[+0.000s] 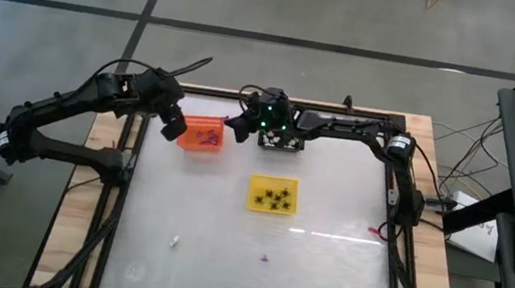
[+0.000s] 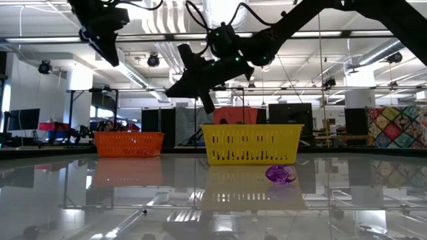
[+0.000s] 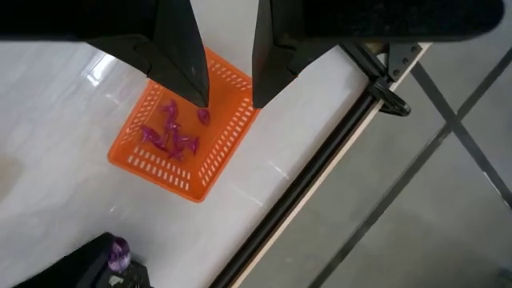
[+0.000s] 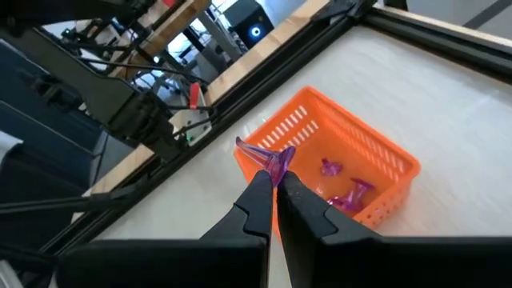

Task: Sort Halloween decoration
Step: Put the violet witch hat into the orange bin

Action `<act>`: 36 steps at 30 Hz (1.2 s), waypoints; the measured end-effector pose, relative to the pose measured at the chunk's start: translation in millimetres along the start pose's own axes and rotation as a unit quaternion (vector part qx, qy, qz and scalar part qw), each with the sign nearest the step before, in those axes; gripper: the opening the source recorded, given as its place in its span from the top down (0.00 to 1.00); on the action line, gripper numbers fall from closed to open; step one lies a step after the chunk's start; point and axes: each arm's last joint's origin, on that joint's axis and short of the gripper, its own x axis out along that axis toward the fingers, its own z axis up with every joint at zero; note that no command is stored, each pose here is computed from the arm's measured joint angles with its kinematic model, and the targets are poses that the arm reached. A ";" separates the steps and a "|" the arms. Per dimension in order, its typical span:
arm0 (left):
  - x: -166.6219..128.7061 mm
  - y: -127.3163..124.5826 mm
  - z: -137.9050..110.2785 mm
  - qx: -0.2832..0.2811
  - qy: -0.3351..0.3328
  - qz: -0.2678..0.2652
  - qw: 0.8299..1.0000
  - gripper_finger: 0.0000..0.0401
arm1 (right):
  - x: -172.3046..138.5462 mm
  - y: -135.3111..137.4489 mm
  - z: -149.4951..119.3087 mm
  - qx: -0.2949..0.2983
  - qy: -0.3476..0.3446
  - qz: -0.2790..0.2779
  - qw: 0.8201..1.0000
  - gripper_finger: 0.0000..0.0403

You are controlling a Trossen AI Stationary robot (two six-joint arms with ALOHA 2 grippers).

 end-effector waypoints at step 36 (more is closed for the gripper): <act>0.1 -0.2 1.7 -0.012 -0.008 -0.001 1.000 0.80 | 81.3 -23.1 12.4 -0.036 0.146 0.040 0.988 0.98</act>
